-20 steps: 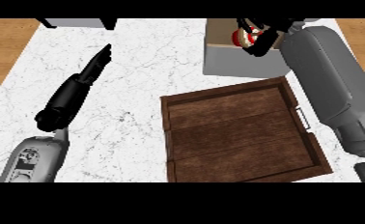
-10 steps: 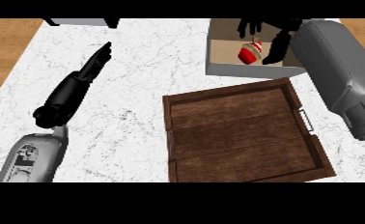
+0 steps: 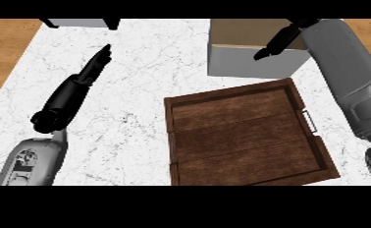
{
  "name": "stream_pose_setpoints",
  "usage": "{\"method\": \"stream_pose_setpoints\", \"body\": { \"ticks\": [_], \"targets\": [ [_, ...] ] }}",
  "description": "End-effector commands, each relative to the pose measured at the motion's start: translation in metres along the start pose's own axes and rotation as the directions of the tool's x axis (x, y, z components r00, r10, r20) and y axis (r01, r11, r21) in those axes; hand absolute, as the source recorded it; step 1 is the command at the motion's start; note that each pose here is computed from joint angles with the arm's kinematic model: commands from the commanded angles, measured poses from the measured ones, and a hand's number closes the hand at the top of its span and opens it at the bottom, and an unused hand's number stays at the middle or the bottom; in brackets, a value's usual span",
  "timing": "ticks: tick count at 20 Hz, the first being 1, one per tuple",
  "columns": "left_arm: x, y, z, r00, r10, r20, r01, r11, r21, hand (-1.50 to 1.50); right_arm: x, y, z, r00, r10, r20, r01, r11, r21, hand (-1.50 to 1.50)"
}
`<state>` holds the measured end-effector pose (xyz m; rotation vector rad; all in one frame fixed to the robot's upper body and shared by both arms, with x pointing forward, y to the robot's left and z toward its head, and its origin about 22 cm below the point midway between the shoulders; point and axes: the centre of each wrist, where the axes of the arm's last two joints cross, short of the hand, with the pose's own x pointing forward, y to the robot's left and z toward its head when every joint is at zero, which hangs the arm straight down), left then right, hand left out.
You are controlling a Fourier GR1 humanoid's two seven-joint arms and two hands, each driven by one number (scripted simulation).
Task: Pick the cupcake from the tray and place it in the cardboard box
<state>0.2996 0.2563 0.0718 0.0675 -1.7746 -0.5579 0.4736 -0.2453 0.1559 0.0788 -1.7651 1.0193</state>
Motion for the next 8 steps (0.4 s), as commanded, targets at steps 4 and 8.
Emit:
{"method": "stream_pose_setpoints", "body": {
  "ticks": [4,8],
  "targets": [
    [0.000,-0.007,0.003,1.000,-0.006,0.002,0.006,1.000,-0.016,0.00,-0.021,-0.014,0.027,0.914,-0.405,0.008,0.396,0.890,-0.227,-1.50],
    [0.001,-0.014,-0.005,1.000,-0.006,0.030,0.007,1.000,-0.028,0.00,-0.024,-0.035,0.049,0.911,-0.411,0.042,0.401,0.855,-0.328,-1.50]
  ]
}}
